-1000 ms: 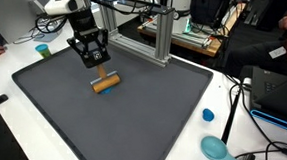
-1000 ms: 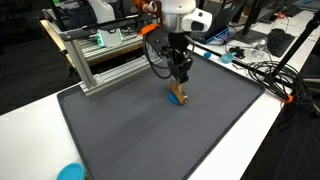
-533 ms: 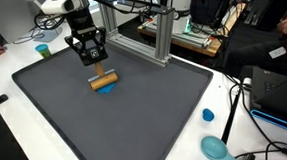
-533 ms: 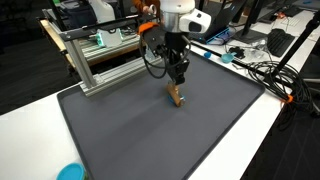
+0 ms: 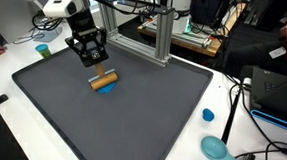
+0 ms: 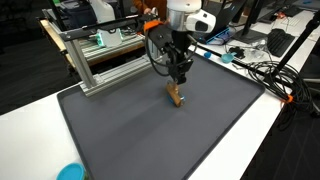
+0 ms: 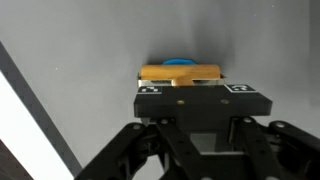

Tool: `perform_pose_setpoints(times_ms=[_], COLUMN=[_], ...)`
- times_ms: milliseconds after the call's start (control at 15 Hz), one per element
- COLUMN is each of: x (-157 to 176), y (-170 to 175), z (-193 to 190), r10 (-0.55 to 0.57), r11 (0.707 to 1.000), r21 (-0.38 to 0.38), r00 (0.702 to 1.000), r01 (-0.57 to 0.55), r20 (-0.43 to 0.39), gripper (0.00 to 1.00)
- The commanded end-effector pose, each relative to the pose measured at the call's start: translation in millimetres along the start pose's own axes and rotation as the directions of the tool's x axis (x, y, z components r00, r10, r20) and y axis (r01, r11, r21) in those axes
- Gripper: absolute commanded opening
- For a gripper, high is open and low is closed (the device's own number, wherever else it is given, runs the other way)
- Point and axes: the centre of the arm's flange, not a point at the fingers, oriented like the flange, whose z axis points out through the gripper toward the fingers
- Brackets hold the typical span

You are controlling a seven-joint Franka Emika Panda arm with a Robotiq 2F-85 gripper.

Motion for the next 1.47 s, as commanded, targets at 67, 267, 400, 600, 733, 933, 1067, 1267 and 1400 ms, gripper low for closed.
perform_pose_setpoints(times_ms=[67,267,400,600,733,933,1067,1267,1400], x=[-2,2,2,2,1,0,1,-4,-11], y=[0,0,0,0,0,0,0,-3,-4], z=[39,40,41,42,42,36,15,-21,-47], r10=[0.008,0.01,0.012,0.019,0.025,0.034,0.035,0.046,0.071], r11=[0.999,0.999,0.999,0.999,0.998,0.998,0.999,0.997,0.99], r21=[0.047,0.046,0.046,0.047,0.045,0.036,0.0,-0.072,-0.128], r00=[0.993,0.991,0.989,0.987,0.985,0.983,0.988,0.991,0.99], r01=[-0.014,-0.017,-0.019,-0.027,-0.033,-0.041,-0.035,-0.037,-0.056], r20=[0.114,0.137,0.148,0.162,0.173,0.178,0.148,0.128,0.119], gripper=[0.22,0.22,0.22,0.22,0.22,0.22,0.22,0.22,0.22])
